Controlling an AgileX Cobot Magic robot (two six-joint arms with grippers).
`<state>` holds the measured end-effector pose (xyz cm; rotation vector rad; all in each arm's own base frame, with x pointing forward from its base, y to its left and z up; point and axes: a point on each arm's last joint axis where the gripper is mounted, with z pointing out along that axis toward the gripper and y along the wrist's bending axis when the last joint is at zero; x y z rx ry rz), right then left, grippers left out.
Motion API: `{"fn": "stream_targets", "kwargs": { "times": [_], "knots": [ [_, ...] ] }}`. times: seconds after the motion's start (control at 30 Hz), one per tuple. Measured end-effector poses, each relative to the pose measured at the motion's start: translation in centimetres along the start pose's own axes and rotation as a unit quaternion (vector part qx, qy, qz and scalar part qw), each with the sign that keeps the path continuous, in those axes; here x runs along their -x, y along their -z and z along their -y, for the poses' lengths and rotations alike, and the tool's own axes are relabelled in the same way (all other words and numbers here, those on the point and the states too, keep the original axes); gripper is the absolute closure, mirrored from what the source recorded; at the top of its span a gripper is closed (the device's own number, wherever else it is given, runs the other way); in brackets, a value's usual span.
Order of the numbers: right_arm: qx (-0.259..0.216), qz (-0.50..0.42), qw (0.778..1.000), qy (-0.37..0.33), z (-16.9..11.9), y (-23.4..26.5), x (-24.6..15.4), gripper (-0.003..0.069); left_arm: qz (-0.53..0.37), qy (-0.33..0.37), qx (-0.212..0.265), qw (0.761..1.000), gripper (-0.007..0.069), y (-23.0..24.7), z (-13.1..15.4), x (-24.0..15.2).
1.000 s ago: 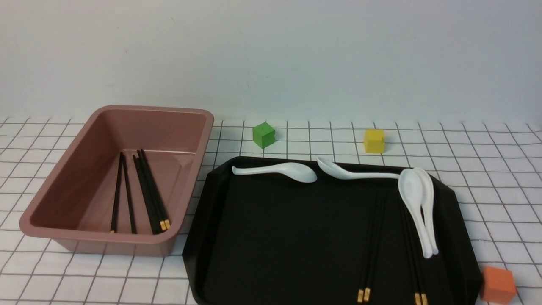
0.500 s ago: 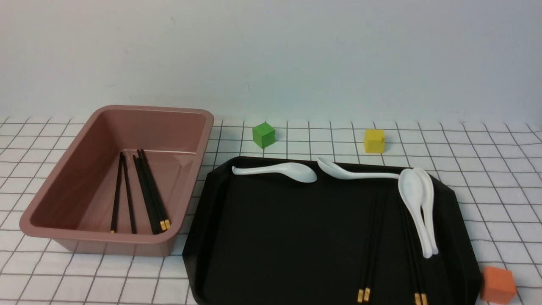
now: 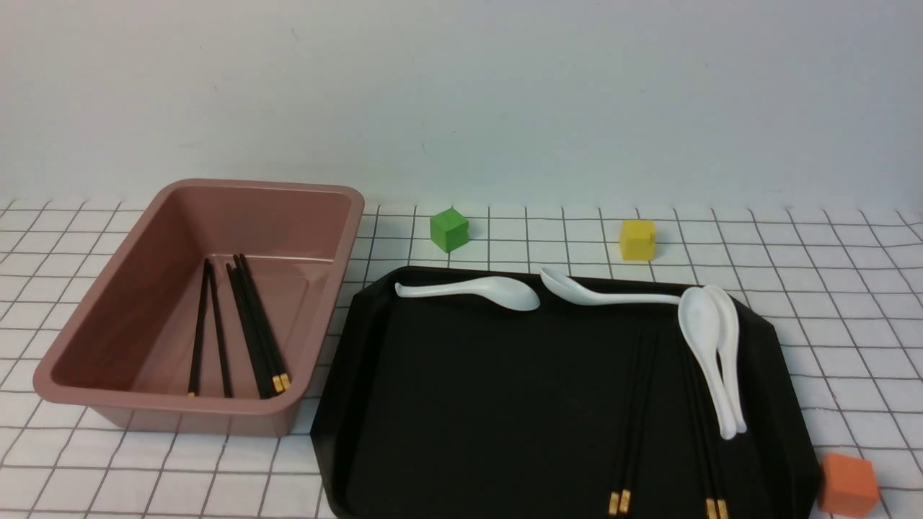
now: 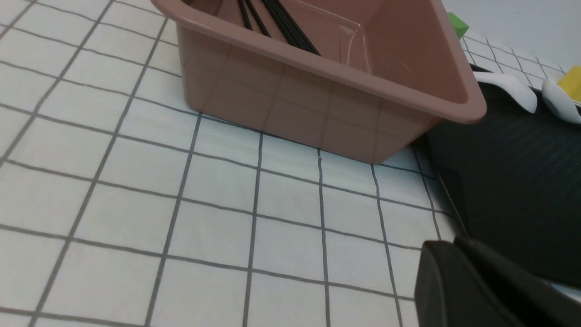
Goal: On white black tablecloth take chopsticks from black tray and put them in box.
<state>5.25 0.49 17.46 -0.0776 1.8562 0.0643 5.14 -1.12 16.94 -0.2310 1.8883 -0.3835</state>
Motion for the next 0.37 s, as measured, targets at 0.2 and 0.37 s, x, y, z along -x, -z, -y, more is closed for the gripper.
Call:
{"fn": "stream_targets", "kwargs": {
  "times": [0.2, 0.37],
  "knots": [
    [0.0, 0.0, 1.0, 0.0, 0.0, 0.0, 0.0, 0.0419, 0.0, 0.0, 0.0, 1.0, 0.0592, 0.0, 0.0, 0.0],
    [0.0, 0.0, 1.0, 0.0, 0.0, 0.0, 0.0, 0.0419, 0.0, 0.0, 0.0, 1.0, 0.0591, 0.0, 0.0, 0.0]
  ]
}}
